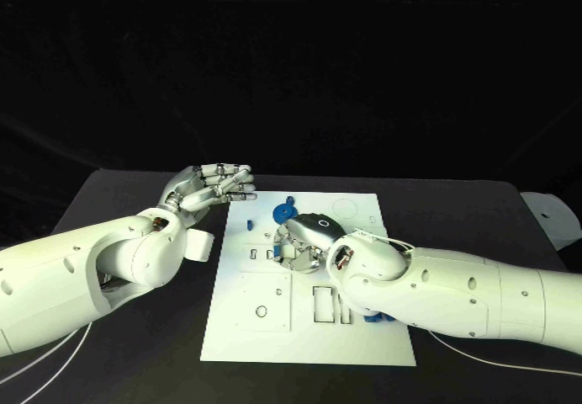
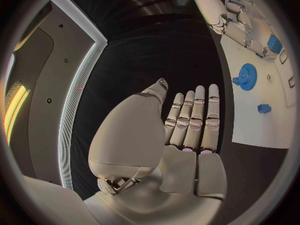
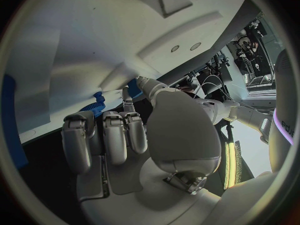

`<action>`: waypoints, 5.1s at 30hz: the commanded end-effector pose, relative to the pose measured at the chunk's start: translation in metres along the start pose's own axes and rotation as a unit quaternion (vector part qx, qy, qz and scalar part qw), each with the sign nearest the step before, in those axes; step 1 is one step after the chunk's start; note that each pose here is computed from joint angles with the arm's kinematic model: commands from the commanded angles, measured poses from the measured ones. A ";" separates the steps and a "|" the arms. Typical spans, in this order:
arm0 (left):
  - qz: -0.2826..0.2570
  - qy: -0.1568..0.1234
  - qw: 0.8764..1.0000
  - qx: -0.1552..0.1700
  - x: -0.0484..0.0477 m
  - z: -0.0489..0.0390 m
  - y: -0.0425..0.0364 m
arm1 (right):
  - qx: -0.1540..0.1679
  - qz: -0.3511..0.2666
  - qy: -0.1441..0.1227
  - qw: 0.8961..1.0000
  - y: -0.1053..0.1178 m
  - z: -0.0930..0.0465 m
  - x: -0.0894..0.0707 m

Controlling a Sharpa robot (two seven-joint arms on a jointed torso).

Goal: Assemble the parts on the task board

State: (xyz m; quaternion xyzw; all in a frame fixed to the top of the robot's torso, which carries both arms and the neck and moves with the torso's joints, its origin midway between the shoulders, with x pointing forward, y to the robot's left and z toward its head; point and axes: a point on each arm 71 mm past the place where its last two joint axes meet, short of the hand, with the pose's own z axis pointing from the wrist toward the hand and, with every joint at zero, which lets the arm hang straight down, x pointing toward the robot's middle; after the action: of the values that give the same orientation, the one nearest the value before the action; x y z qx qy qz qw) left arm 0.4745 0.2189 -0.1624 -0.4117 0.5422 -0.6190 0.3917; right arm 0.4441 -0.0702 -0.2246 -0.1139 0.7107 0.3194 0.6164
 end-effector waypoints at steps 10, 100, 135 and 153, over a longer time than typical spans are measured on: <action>-0.004 0.010 1.000 0.003 0.0022 0.0002 -0.0011 | 0.012 -0.009 0.017 1.000 -0.004 -0.002 0.006; 0.532 0.244 0.730 -0.353 0.0479 0.0684 0.0339 | 0.082 0.159 -0.138 0.974 -0.111 -0.077 -0.124; 0.526 0.262 0.722 -0.364 0.0571 0.0725 0.0433 | 0.080 0.159 -0.133 0.975 -0.109 -0.073 -0.121; 0.521 0.272 0.720 -0.369 0.0601 0.0725 0.0468 | 0.081 0.160 -0.129 0.975 -0.109 -0.072 -0.118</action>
State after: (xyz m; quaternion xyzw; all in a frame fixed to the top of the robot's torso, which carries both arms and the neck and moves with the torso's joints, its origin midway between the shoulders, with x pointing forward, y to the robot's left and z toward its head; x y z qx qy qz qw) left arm 0.5242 0.1344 -0.1975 0.0058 0.9366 -0.1511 0.3160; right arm 0.4725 -0.2253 -0.1431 0.0992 0.6531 0.3675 0.6546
